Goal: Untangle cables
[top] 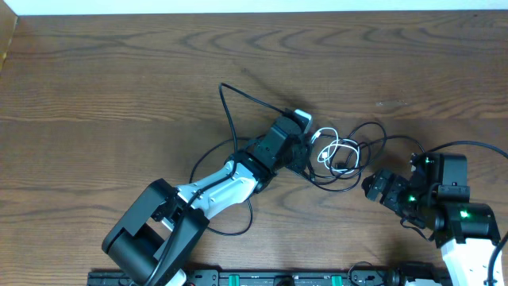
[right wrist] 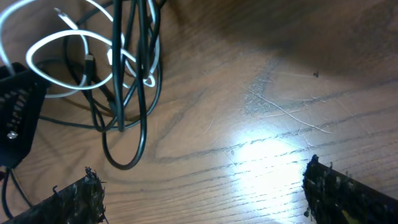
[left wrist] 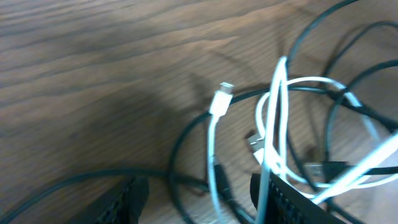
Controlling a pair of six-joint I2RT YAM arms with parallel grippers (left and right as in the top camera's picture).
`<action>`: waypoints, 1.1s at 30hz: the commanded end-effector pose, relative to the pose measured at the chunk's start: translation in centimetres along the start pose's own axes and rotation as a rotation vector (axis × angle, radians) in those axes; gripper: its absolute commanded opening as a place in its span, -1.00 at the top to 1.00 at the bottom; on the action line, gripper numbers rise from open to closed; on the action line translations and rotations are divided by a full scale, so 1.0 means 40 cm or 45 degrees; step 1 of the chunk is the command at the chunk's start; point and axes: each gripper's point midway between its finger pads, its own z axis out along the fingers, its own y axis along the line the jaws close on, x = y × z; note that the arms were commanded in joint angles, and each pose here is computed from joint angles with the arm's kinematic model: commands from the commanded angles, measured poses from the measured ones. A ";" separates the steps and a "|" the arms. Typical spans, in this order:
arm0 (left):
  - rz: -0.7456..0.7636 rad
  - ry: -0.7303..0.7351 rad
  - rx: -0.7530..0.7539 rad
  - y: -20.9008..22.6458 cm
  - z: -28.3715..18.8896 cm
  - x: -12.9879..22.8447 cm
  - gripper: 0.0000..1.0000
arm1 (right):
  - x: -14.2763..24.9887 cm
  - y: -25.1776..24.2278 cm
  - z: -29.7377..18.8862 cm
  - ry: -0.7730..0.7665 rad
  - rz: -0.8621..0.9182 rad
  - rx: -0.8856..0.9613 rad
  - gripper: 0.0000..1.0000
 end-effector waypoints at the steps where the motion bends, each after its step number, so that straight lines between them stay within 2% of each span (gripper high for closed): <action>1: -0.004 -0.039 -0.018 0.007 -0.013 -0.032 -0.18 | -0.002 -0.007 0.009 0.011 -0.016 0.018 -0.99; 3: 0.004 -0.015 0.071 -0.023 -0.015 -0.024 -0.18 | -0.005 -0.012 0.013 0.011 -0.014 0.033 -0.98; 6: 0.006 -0.007 0.080 -0.027 -0.030 -0.027 -0.20 | -0.003 -0.015 0.015 0.019 -0.018 0.042 -0.98; 10: 0.018 -0.047 0.152 -0.060 -0.078 -0.060 -0.35 | -0.004 -0.017 0.015 0.017 -0.035 0.047 -0.99; 13: 0.043 -0.050 0.247 -0.098 -0.098 -0.067 -0.37 | -0.008 -0.014 0.015 0.008 -0.037 0.041 -0.99; 19: 0.083 -0.002 0.286 -0.139 -0.058 -0.024 -0.39 | -0.022 -0.007 0.015 -0.019 -0.045 0.027 -0.99; 21: 0.100 -0.013 0.304 -0.155 -0.041 -0.019 -0.47 | -0.021 -0.007 0.015 -0.019 -0.045 0.026 -0.99; 24: 0.113 -0.042 0.247 -0.146 -0.012 -0.018 -0.47 | -0.019 -0.008 0.015 -0.014 -0.043 0.029 -0.98; 25: 0.114 -0.052 0.217 -0.138 -0.004 -0.019 -0.42 | -0.019 -0.008 0.015 -0.014 -0.043 0.029 -0.99; 26: 0.113 -0.059 0.187 -0.128 0.004 -0.019 -0.24 | -0.019 -0.008 0.015 -0.014 -0.043 0.029 -0.98; 27: 0.113 -0.065 0.159 -0.119 0.011 -0.018 -0.17 | -0.019 -0.008 0.015 -0.014 -0.043 0.028 -0.99; 29: 0.107 -0.079 0.117 -0.102 0.028 -0.017 -0.15 | -0.019 -0.008 0.015 -0.013 -0.043 0.028 -0.99; 31: 0.106 -0.098 0.087 -0.091 0.042 -0.019 -0.03 | -0.018 -0.008 0.015 -0.012 -0.043 0.029 -0.98; 33: 0.105 -0.119 0.073 -0.086 0.046 -0.026 0.24 | -0.017 -0.008 0.015 -0.011 -0.042 0.030 -0.99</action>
